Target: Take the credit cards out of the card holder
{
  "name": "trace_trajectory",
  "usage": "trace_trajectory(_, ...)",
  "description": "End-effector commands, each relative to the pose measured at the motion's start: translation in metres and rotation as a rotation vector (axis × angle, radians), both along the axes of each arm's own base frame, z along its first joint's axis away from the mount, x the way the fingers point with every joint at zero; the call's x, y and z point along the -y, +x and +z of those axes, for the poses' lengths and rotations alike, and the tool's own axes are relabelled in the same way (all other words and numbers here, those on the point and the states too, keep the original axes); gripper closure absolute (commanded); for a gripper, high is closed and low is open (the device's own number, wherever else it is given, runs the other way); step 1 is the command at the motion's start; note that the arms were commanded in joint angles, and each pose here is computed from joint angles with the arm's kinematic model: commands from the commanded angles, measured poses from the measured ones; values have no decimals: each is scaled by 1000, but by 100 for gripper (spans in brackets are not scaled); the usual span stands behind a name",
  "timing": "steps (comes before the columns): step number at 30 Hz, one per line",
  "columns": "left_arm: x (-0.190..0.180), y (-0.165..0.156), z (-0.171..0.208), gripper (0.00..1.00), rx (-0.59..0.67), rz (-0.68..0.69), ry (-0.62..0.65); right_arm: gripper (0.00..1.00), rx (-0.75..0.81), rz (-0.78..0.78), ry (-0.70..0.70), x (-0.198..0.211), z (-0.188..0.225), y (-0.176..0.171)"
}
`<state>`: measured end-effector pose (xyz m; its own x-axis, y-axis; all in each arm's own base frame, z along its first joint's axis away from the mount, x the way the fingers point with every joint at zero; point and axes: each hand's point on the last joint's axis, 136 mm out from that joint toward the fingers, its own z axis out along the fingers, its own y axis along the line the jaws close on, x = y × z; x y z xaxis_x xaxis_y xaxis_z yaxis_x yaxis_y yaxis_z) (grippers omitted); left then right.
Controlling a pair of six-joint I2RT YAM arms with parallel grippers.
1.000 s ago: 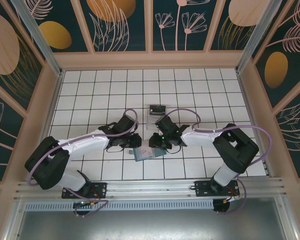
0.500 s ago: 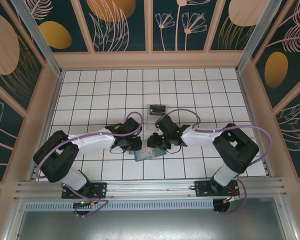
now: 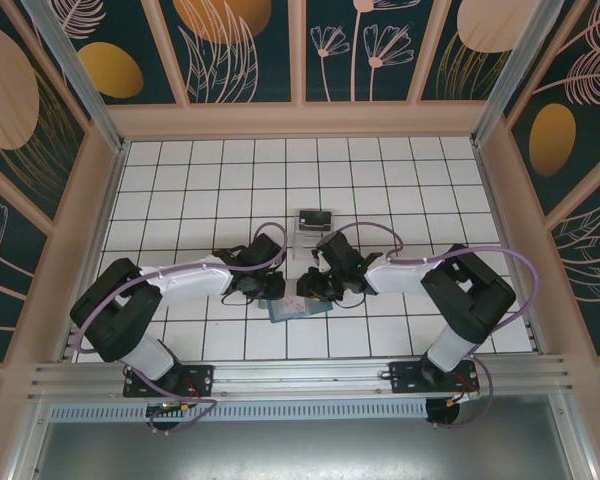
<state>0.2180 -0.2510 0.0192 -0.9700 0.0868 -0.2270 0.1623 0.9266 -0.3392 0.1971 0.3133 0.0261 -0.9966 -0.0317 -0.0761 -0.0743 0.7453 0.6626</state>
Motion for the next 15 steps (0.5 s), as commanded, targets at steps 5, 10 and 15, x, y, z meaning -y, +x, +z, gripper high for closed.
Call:
trace_trajectory(5, -13, -16, -26, 81, -68, -17, 84, 76, -33, 27, 41, -1, -11, -9)
trace_trajectory(10, -14, -16, -24, 81, -63, -10, 85, 85, -29, 12, 31, 4, -12, -7)
trace_trajectory(15, -18, -17, -25, 81, -60, -9, 100, 88, -23, -10, 10, 13, -12, -5)
